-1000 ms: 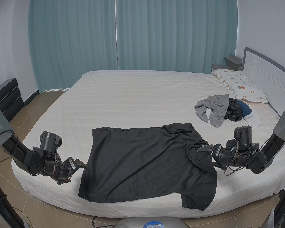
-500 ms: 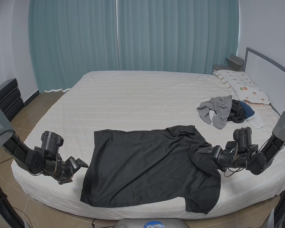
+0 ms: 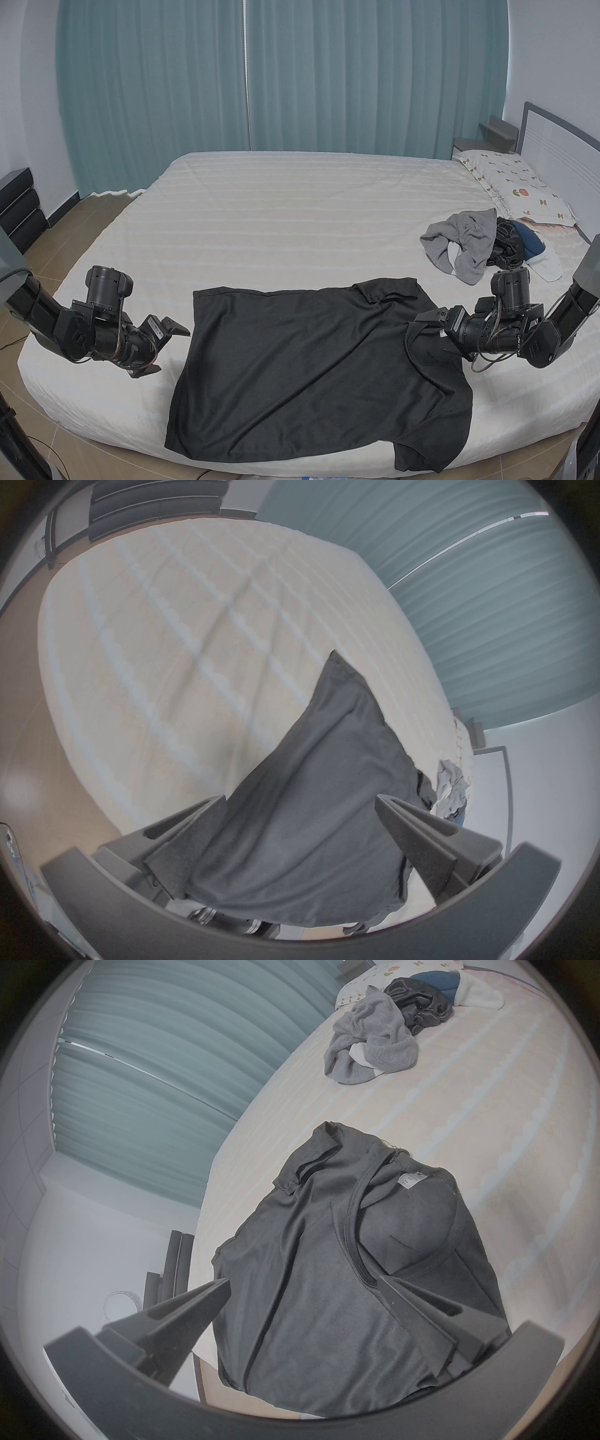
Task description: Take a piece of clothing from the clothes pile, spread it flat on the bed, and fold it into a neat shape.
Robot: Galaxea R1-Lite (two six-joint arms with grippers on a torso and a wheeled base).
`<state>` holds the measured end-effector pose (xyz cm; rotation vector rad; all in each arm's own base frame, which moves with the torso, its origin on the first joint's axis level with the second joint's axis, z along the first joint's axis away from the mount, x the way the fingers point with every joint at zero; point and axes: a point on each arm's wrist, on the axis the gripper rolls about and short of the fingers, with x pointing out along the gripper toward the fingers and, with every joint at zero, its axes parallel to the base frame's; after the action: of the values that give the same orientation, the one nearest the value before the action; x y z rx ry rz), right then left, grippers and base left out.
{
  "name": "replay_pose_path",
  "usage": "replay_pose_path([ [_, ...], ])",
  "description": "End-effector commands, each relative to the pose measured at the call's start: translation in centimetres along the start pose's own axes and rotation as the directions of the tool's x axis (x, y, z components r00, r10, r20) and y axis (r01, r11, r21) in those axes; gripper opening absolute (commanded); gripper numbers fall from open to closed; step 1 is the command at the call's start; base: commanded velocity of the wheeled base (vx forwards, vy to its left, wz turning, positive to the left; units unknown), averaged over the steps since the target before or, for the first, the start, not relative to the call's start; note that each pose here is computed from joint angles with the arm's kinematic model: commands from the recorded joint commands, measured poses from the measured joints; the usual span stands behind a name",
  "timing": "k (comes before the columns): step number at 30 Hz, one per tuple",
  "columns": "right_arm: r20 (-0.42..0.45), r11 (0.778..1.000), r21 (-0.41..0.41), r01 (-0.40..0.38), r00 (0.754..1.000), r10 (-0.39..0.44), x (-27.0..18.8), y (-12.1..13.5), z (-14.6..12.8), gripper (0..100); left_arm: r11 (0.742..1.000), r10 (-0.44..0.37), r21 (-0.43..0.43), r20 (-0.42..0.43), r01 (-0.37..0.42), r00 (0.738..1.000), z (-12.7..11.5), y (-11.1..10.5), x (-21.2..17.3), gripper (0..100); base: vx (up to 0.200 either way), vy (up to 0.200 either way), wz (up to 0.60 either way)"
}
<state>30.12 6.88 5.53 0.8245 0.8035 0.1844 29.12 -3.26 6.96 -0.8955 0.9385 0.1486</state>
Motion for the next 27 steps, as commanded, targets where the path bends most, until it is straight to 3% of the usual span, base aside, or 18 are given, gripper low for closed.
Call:
replay_pose_path([
  [1,0.015,0.999,0.033,-0.015,1.000,0.015,-0.1,0.4,0.4,100,0.999,-0.029,-0.011,0.027,0.030,0.999,1.5,-1.2,1.7,100,0.000,0.000,0.00],
  [8,0.040,0.998,0.037,-0.047,0.998,0.045,-0.1,0.6,0.5,100,0.999,-0.050,-0.018,0.061,0.051,0.997,5.0,-2.7,6.6,100,0.000,0.000,0.00],
  [13,0.031,0.998,0.023,-0.061,0.998,0.060,-0.2,0.9,-0.3,100,0.998,-0.068,-0.003,0.071,0.068,0.995,6.2,-3.5,10.3,100,0.000,0.000,0.00],
  [21,0.014,0.998,0.013,-0.068,0.998,0.068,-0.5,1.2,-1.0,100,0.991,-0.137,0.016,0.152,0.136,0.979,9.6,-5.4,14.8,100,0.000,0.000,0.00],
  [27,0.012,0.998,0.019,-0.058,0.998,0.058,-0.4,0.9,-1.0,100,0.992,-0.126,0.018,0.231,0.126,0.965,10.8,-5.4,17.3,100,0.000,0.000,0.00],
])
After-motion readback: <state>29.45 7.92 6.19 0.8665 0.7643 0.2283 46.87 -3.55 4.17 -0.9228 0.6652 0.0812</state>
